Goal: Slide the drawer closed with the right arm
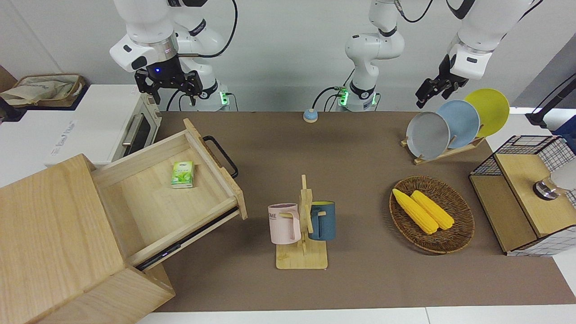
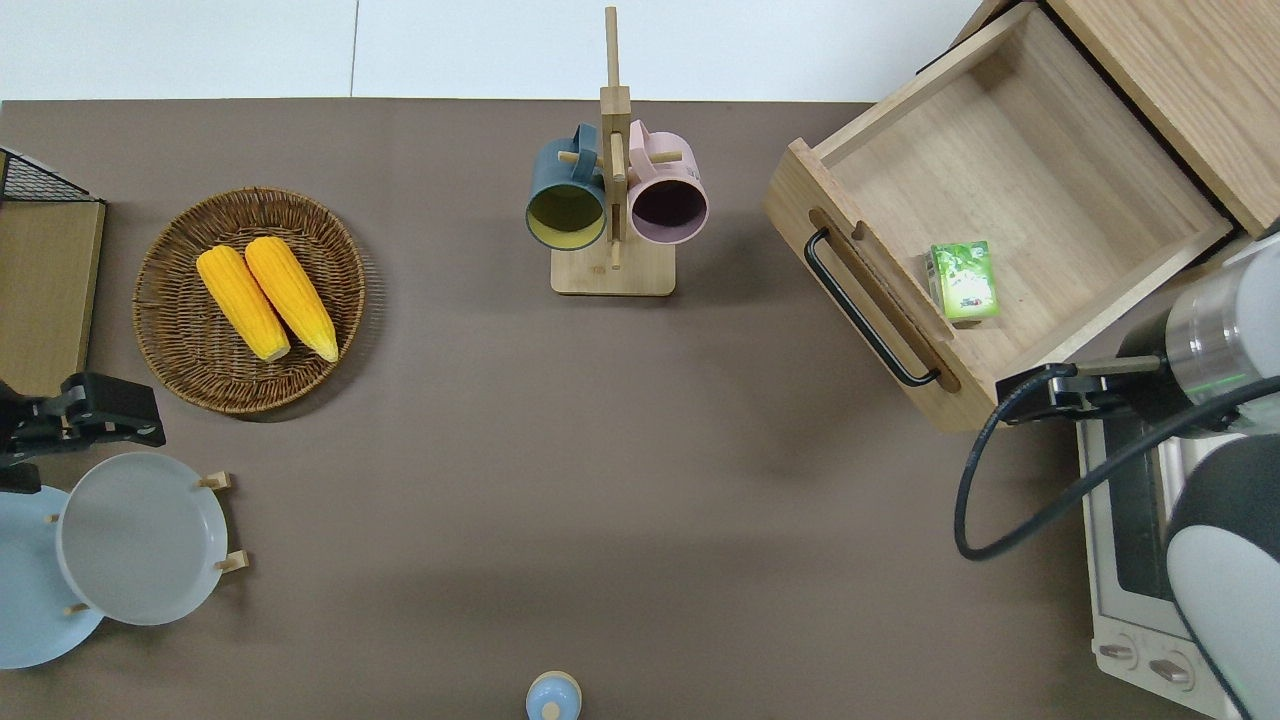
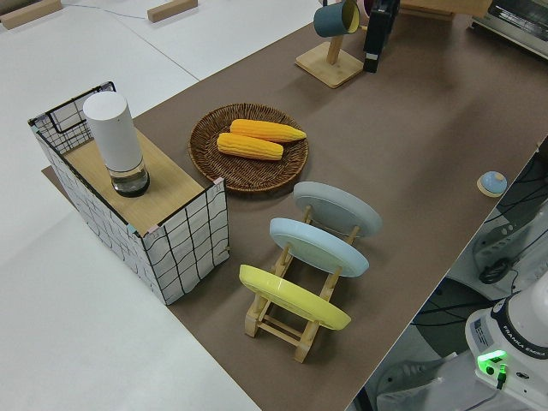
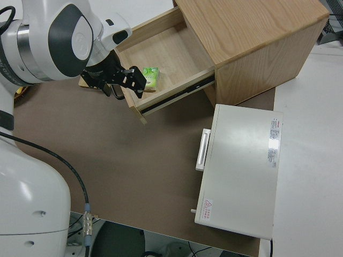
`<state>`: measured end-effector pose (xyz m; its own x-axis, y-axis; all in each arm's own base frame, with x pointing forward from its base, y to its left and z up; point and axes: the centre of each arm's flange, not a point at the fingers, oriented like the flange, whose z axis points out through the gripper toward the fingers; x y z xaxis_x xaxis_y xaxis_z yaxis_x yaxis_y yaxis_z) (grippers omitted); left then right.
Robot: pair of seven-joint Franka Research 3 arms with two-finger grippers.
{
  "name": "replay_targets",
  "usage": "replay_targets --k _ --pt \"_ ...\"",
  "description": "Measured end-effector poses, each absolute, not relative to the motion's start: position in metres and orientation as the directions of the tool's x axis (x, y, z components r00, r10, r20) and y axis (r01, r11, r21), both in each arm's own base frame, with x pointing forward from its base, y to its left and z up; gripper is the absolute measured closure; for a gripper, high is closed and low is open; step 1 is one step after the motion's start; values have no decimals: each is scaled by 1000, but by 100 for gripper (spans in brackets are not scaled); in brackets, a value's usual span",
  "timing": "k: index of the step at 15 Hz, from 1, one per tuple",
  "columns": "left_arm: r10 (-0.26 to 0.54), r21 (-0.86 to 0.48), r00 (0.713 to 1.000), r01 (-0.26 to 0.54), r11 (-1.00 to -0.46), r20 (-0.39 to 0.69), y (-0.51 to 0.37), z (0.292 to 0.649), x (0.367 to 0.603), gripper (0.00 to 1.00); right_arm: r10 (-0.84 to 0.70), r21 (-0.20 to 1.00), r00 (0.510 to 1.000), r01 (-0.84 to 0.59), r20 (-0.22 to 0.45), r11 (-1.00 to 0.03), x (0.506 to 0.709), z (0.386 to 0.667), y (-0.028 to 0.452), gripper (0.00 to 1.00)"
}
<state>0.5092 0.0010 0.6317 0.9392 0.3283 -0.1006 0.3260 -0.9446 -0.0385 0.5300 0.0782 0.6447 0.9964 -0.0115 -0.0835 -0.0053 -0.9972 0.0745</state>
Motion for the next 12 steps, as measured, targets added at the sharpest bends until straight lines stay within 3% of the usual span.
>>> replay_targets --k 7,9,12 --pt "328 -39 939 326 -945 -101 1 632 509 0 -17 64 996 -11 -88 -998 530 644 76 1" --pt "328 -39 939 326 -945 -101 1 632 509 0 -17 64 996 -11 -88 -998 530 644 76 6" --pt "328 -39 939 326 -945 -101 1 632 509 0 -17 64 996 -11 -90 -998 530 644 76 45"
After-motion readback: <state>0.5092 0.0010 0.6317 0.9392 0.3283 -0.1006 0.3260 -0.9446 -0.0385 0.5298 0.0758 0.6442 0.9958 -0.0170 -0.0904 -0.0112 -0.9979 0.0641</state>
